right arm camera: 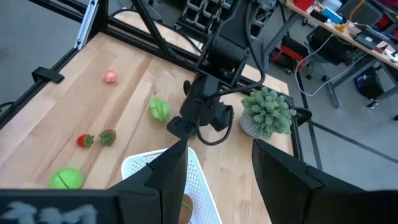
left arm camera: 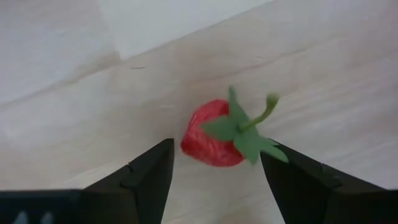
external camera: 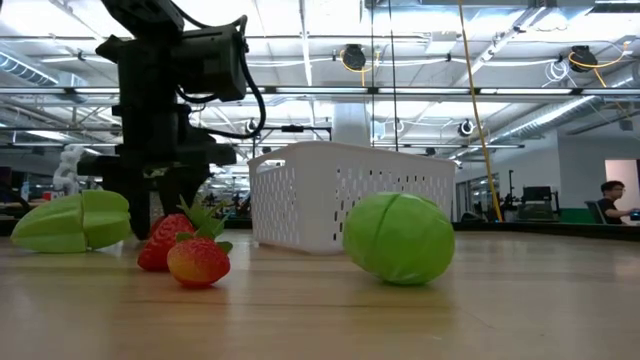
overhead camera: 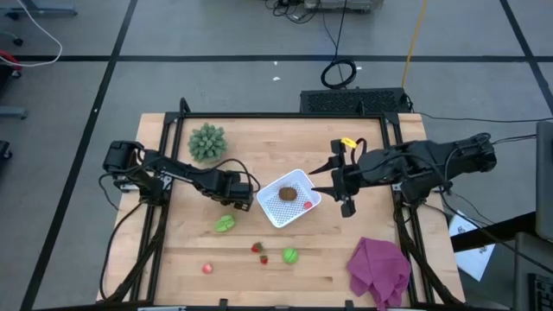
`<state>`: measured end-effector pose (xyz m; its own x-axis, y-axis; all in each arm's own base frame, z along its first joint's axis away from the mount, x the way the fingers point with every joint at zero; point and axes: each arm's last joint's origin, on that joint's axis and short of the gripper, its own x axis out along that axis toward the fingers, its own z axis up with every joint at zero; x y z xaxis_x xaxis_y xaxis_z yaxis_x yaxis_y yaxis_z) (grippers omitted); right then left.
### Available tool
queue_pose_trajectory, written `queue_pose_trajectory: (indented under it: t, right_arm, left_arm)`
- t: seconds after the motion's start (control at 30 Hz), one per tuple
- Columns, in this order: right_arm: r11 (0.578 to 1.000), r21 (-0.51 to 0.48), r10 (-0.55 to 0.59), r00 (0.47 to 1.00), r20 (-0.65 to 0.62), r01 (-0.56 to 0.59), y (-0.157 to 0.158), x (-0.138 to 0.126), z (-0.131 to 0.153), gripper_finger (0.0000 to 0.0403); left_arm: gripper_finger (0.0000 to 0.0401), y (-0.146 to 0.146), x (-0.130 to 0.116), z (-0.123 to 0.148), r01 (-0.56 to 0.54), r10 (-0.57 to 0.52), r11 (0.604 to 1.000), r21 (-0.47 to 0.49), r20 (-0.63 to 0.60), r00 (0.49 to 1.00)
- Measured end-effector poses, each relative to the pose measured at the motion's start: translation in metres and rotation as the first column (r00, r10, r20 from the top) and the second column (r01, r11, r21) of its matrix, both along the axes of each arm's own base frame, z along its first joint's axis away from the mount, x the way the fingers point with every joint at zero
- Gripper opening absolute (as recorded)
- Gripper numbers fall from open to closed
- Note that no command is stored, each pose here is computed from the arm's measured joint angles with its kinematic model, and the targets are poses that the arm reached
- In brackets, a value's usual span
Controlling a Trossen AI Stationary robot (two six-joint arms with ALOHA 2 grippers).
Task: Pick and placing Produce into tupperware
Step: Put the top strawberry into the white bin
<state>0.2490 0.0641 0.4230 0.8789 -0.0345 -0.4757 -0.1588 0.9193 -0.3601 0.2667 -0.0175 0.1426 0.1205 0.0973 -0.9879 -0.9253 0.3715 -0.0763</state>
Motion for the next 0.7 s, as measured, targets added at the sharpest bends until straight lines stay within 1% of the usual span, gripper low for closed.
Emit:
queue_pose_trajectory:
  t: [0.13,0.7]
  right_arm:
    - [1.0,-0.013,0.009,1.0,0.006,-0.009,0.0011,0.0037,-0.0062,0.0171]
    - [1.0,-0.022,0.016,1.0,0.025,-0.015,0.0014,0.0047,-0.0049,0.0171]
  left_arm:
    - [0.0244,0.0007,-0.0001,0.0002,0.002,-0.002,1.0,0.023,0.0,1.0]
    - [0.0243,0.001,-0.0003,0.0002,0.002,-0.002,0.999,0.036,-0.001,1.0]
